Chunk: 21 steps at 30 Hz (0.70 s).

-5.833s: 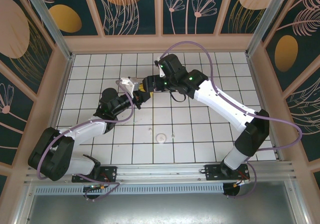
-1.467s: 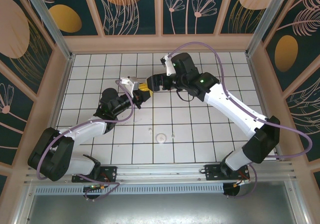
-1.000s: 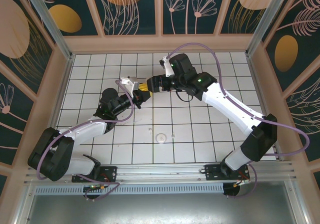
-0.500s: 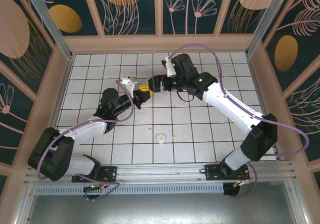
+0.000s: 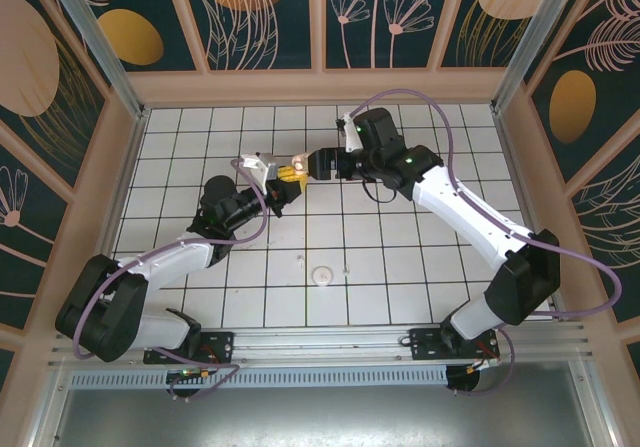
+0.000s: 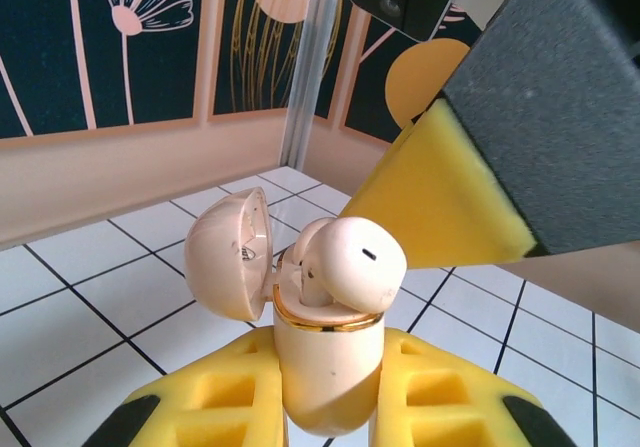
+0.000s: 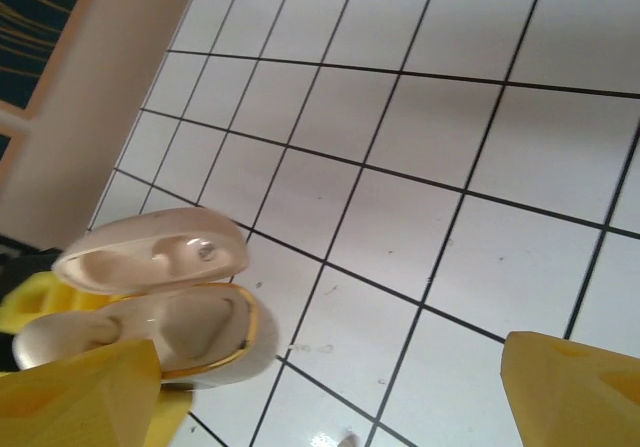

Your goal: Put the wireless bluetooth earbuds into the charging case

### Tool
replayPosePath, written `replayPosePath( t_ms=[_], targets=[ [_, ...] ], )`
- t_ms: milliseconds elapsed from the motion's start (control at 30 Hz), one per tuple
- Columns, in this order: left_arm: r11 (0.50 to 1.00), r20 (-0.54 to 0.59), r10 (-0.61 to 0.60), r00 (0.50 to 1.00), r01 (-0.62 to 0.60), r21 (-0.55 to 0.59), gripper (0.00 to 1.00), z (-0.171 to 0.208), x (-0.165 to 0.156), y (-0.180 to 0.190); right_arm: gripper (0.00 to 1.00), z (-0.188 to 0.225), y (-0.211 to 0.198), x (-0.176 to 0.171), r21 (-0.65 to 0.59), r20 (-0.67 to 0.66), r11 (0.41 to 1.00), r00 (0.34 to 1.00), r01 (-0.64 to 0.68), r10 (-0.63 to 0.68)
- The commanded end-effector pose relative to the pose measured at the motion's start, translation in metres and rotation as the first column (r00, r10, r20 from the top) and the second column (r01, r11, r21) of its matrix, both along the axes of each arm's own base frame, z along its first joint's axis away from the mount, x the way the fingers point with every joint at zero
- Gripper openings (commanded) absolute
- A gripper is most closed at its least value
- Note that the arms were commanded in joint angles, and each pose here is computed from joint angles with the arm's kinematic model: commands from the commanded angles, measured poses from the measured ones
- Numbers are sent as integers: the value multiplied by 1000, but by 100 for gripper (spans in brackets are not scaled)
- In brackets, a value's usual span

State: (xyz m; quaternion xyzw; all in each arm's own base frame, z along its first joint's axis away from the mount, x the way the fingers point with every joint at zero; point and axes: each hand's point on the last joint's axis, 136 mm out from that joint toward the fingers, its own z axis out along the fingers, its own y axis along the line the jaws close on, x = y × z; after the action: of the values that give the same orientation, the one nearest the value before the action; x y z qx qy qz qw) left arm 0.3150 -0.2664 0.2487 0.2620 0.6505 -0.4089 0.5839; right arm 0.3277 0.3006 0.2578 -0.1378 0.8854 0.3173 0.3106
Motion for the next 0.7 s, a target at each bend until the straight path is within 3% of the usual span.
replayPosePath(
  t_ms=[0, 200, 667],
  targets=[
    [998, 95, -21, 995, 26, -52, 14, 34, -5, -3, 88, 5, -7, -2, 1, 10, 1000, 1000, 28, -28],
    [999, 70, 8, 998, -5, -35, 14, 29, 0, -1, 85, 28, -9, -4, 31, 45, 999, 999, 24, -26],
    [999, 35, 32, 999, -33, 11, 14, 18, 9, -3, 58, 72, 22, -25, 37, 86, 998, 995, -59, 56]
  ],
)
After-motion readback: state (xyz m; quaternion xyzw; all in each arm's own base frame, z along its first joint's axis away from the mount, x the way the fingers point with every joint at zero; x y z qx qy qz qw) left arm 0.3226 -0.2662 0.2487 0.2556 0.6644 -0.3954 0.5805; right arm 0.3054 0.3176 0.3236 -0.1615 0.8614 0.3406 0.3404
